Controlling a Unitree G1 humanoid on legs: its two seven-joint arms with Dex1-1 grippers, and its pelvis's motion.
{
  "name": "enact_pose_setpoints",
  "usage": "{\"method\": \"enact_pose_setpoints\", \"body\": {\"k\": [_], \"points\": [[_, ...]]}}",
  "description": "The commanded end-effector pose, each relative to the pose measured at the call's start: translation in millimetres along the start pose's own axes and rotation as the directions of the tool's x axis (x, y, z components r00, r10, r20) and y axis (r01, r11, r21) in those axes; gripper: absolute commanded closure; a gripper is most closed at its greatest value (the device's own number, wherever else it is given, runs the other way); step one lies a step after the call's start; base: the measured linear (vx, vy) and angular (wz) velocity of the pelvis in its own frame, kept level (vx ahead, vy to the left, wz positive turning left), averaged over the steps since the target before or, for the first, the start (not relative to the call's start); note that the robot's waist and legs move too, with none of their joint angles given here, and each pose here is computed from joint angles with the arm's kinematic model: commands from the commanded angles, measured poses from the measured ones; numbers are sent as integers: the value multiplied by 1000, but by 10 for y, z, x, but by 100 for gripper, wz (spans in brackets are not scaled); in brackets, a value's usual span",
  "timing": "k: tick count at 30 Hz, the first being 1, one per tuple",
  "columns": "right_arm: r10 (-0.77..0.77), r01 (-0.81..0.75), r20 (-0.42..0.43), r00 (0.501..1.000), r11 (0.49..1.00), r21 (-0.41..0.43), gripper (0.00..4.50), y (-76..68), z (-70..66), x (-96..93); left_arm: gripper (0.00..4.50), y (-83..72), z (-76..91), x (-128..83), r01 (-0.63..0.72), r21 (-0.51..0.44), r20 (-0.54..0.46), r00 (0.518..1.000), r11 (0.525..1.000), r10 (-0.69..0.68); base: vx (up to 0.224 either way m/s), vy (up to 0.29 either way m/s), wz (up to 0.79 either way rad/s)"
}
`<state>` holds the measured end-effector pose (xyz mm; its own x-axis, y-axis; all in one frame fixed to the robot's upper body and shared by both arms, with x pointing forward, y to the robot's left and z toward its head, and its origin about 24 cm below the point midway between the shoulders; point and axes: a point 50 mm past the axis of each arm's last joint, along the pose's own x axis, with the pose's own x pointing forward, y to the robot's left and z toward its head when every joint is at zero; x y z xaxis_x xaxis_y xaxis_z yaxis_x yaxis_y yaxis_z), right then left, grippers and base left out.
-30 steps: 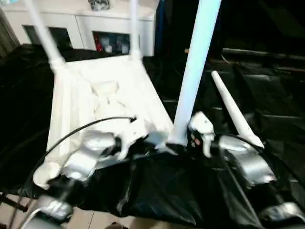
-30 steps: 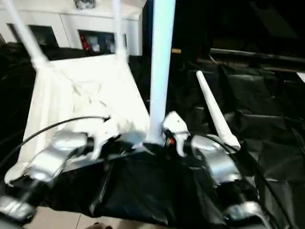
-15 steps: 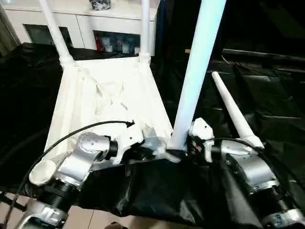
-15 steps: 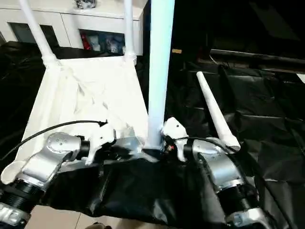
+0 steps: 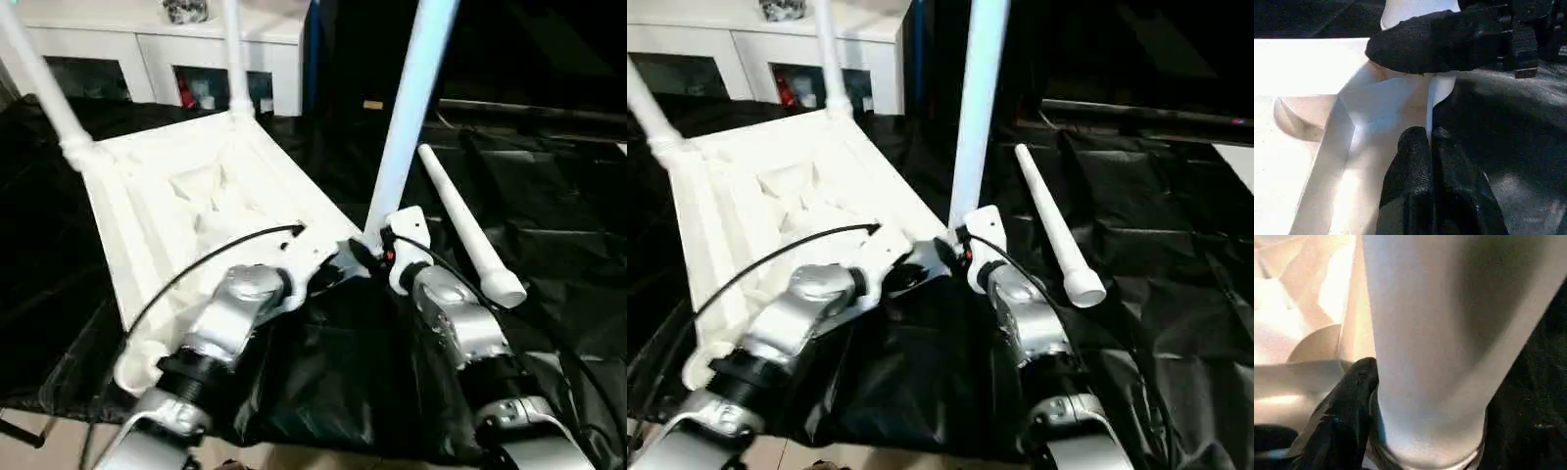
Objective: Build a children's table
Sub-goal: Rotate leg to tighten
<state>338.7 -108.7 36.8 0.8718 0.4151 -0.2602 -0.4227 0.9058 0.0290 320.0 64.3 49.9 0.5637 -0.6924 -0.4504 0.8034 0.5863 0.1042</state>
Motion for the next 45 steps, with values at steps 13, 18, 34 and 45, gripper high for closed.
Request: {"method": "enact_pose_setpoints", "body": {"k": [13,18,34,45], "points": [[78,-74,99,992,996,-43,58,-60,95,-260,422,-24,224,0,-34,33,185,982,999,27,0,0,0],[84,-77,124,989,995,-58,57,-251,108,-487,383,80,169,-160,-88,14,191,978,996,83,0,0,0],[312,-328,-124,942,935,-137,57,-102,-133,-696,346,801,-297,-1647,-673,126,-89,724,729,684,0,0,0],[227,-269,-261,938,953,-139,151,51,-257,-360,424,842,-712,-1965,-709,220,-353,583,670,732,0,0,0]]}}
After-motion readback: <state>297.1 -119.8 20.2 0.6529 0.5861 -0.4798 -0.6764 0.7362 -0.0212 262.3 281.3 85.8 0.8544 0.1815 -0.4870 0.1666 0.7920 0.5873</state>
